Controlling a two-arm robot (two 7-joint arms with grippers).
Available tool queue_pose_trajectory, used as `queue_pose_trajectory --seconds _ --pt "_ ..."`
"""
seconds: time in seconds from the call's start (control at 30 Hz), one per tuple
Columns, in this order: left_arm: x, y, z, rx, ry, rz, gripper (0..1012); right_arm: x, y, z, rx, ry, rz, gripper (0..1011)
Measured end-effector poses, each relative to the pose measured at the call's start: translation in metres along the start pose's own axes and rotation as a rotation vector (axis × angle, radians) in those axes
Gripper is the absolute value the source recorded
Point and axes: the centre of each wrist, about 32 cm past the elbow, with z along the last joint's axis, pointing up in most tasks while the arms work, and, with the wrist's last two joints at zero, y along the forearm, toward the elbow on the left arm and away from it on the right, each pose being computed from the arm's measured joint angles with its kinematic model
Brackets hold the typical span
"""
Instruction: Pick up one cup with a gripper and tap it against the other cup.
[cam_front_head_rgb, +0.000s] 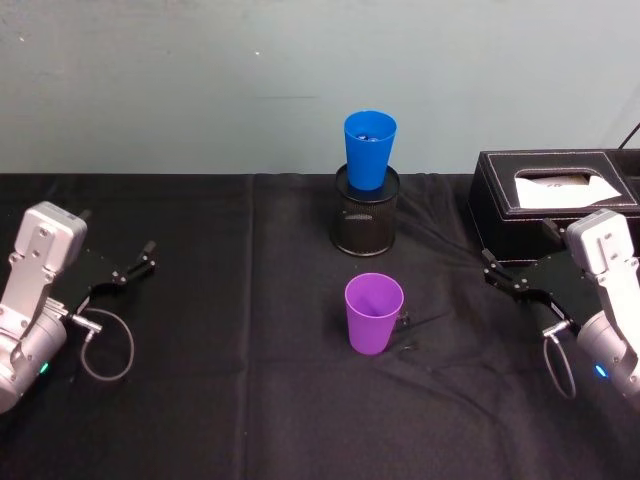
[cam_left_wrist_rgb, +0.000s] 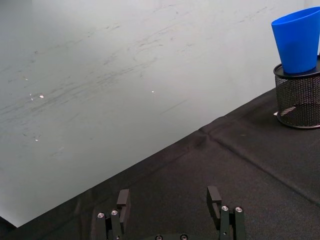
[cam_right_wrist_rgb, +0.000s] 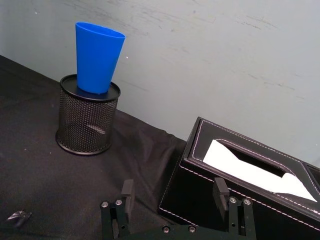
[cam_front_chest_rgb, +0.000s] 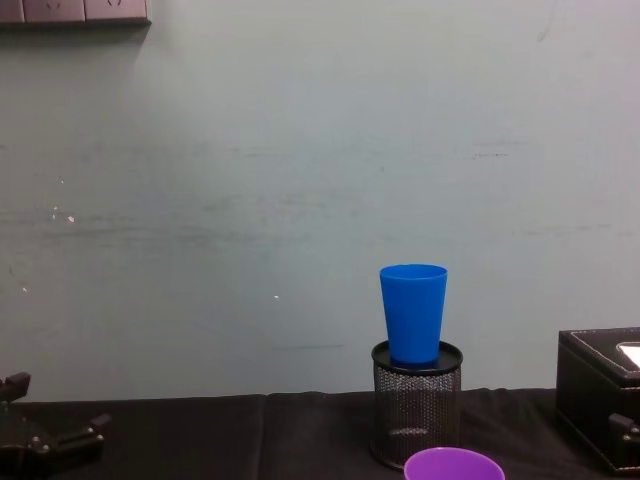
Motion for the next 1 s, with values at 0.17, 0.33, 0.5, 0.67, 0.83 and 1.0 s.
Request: queue_pose_trajectory --seconds 0.17,0.33,0.5,0.67,0.83,1.0 --pt "0.0 0.0 0.0 0.0 0.0 0.0 1000 0.0 0.0 0.0 0.0 0.0 0.0 1000" --pt "0.0 0.0 0.0 0.0 0.0 0.0 1000 0.0 0.0 0.0 0.0 0.0 -0.001 1000" --pt "0.0 0.0 0.0 0.0 0.0 0.0 1000 0.0 0.0 0.0 0.0 0.0 -0.001 1000" --pt "0.0 0.0 0.0 0.0 0.0 0.0 1000 0.0 0.0 0.0 0.0 0.0 -0.001 1000" --pt "0.0 0.0 0.0 0.0 0.0 0.0 1000 0.0 0.0 0.0 0.0 0.0 -0.001 1000" --pt "0.0 0.0 0.0 0.0 0.0 0.0 1000 0.0 0.0 0.0 0.0 0.0 -0.001 1000"
